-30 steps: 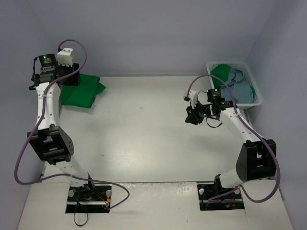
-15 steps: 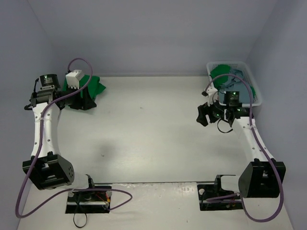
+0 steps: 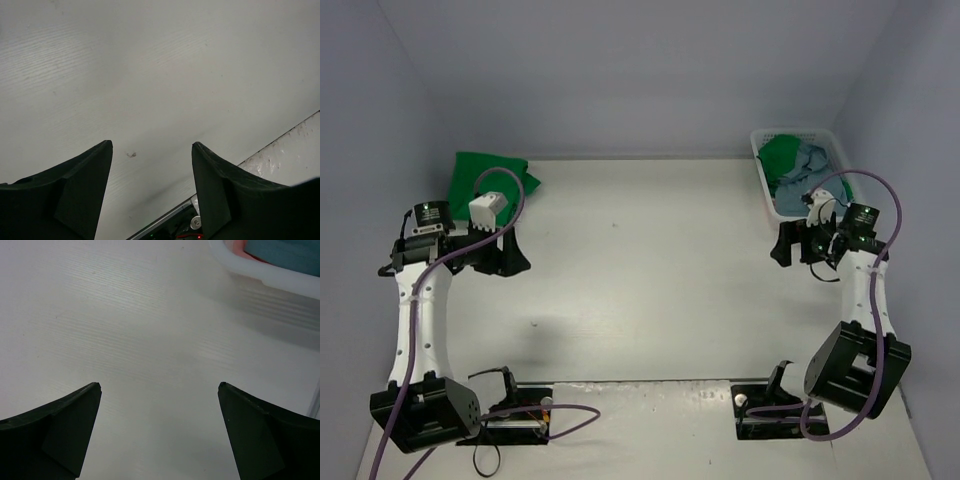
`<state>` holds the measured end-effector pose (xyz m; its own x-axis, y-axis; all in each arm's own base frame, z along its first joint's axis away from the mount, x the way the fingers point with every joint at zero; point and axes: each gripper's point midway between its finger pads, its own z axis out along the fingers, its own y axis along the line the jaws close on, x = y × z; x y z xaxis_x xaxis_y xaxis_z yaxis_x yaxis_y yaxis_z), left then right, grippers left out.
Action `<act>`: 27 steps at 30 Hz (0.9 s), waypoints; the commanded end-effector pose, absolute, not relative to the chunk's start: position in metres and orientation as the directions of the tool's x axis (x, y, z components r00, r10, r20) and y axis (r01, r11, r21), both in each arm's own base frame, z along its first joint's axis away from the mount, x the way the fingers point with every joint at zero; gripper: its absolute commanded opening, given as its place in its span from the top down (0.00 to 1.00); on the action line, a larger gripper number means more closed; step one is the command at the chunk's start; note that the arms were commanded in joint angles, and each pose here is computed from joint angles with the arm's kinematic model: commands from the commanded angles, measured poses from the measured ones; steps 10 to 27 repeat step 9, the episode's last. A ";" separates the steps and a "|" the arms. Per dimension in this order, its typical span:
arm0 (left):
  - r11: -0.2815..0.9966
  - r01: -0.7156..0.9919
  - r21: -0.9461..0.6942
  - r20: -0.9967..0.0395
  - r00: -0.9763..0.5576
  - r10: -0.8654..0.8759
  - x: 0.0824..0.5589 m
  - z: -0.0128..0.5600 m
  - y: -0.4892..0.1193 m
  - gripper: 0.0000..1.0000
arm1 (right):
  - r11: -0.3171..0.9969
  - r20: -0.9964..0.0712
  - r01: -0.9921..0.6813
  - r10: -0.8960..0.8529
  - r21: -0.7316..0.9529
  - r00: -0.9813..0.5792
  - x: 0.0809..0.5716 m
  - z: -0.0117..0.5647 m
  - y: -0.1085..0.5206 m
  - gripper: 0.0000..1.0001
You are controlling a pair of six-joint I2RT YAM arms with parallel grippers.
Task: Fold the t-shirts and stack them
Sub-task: Put the neatly folded tshirt into the corner of the board with the left arm
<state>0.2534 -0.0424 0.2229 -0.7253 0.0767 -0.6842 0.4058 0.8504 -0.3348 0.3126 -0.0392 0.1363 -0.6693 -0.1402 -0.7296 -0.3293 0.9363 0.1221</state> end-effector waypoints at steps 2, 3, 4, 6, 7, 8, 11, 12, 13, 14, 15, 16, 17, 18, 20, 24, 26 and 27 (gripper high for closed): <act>0.857 0.454 -0.245 -0.742 -0.657 0.136 0.258 0.226 -0.038 0.40 | 0.928 -0.793 -0.356 -0.132 0.113 -0.595 0.311 0.160 -0.041 0.00; 0.855 0.457 -0.246 -0.741 -0.657 0.138 0.257 0.225 -0.039 0.40 | 0.927 -0.793 -0.356 -0.130 0.115 -0.595 0.310 0.160 -0.041 0.00; 0.852 0.460 -0.249 -0.740 -0.658 0.139 0.257 0.224 -0.040 0.40 | 0.928 -0.794 -0.355 -0.128 0.116 -0.594 0.310 0.160 -0.043 0.00; 0.848 0.465 -0.256 -0.742 -0.656 0.136 0.257 0.224 -0.041 0.40 | 0.930 -0.796 -0.346 -0.114 0.125 -0.595 0.309 0.161 -0.048 0.00; 0.841 0.473 -0.261 -0.746 -0.652 0.135 0.257 0.224 -0.043 0.40 | 0.927 -0.799 -0.353 -0.116 0.126 -0.590 0.308 0.161 -0.047 0.00; 0.841 0.474 -0.260 -0.751 -0.647 0.133 0.258 0.224 -0.043 0.40 | 0.923 -0.808 -0.363 -0.114 0.130 -0.578 0.308 0.165 -0.046 0.00; 0.845 0.470 -0.256 -0.754 -0.644 0.131 0.259 0.224 -0.042 0.40 | 0.923 -0.815 -0.363 -0.112 0.125 -0.568 0.307 0.169 -0.048 0.00; 0.845 0.470 -0.256 -0.754 -0.644 0.131 0.259 0.224 -0.042 0.40 | 0.923 -0.815 -0.363 -0.112 0.125 -0.568 0.307 0.169 -0.048 0.00; 0.845 0.470 -0.256 -0.754 -0.644 0.131 0.259 0.224 -0.042 0.40 | 0.923 -0.815 -0.363 -0.112 0.125 -0.568 0.307 0.169 -0.048 0.00; 0.845 0.470 -0.256 -0.754 -0.644 0.131 0.259 0.224 -0.042 0.40 | 0.923 -0.815 -0.363 -0.112 0.125 -0.568 0.307 0.169 -0.048 0.00; 0.845 0.470 -0.256 -0.754 -0.644 0.131 0.259 0.224 -0.042 0.40 | 0.923 -0.815 -0.363 -0.112 0.125 -0.568 0.307 0.169 -0.048 0.00; 0.845 0.470 -0.256 -0.754 -0.644 0.131 0.259 0.224 -0.042 0.40 | 0.923 -0.815 -0.363 -0.112 0.125 -0.568 0.307 0.169 -0.048 0.00; 0.845 0.470 -0.256 -0.754 -0.644 0.131 0.259 0.224 -0.042 0.40 | 0.923 -0.815 -0.363 -0.112 0.125 -0.568 0.307 0.169 -0.048 0.00; 0.845 0.470 -0.256 -0.754 -0.644 0.131 0.259 0.224 -0.042 0.40 | 0.923 -0.815 -0.363 -0.112 0.125 -0.568 0.307 0.169 -0.048 0.00; 0.845 0.470 -0.256 -0.754 -0.644 0.131 0.259 0.224 -0.042 0.40 | 0.923 -0.815 -0.363 -0.112 0.125 -0.568 0.307 0.169 -0.048 0.00; 0.845 0.470 -0.256 -0.754 -0.644 0.131 0.259 0.224 -0.042 0.40 | 0.923 -0.815 -0.363 -0.112 0.125 -0.568 0.307 0.169 -0.048 0.00; 0.845 0.470 -0.256 -0.754 -0.644 0.131 0.259 0.224 -0.042 0.40 | 0.923 -0.815 -0.363 -0.112 0.125 -0.568 0.307 0.169 -0.048 0.00; 0.845 0.470 -0.256 -0.754 -0.644 0.131 0.259 0.224 -0.042 0.40 | 0.923 -0.815 -0.363 -0.112 0.125 -0.568 0.307 0.169 -0.048 0.00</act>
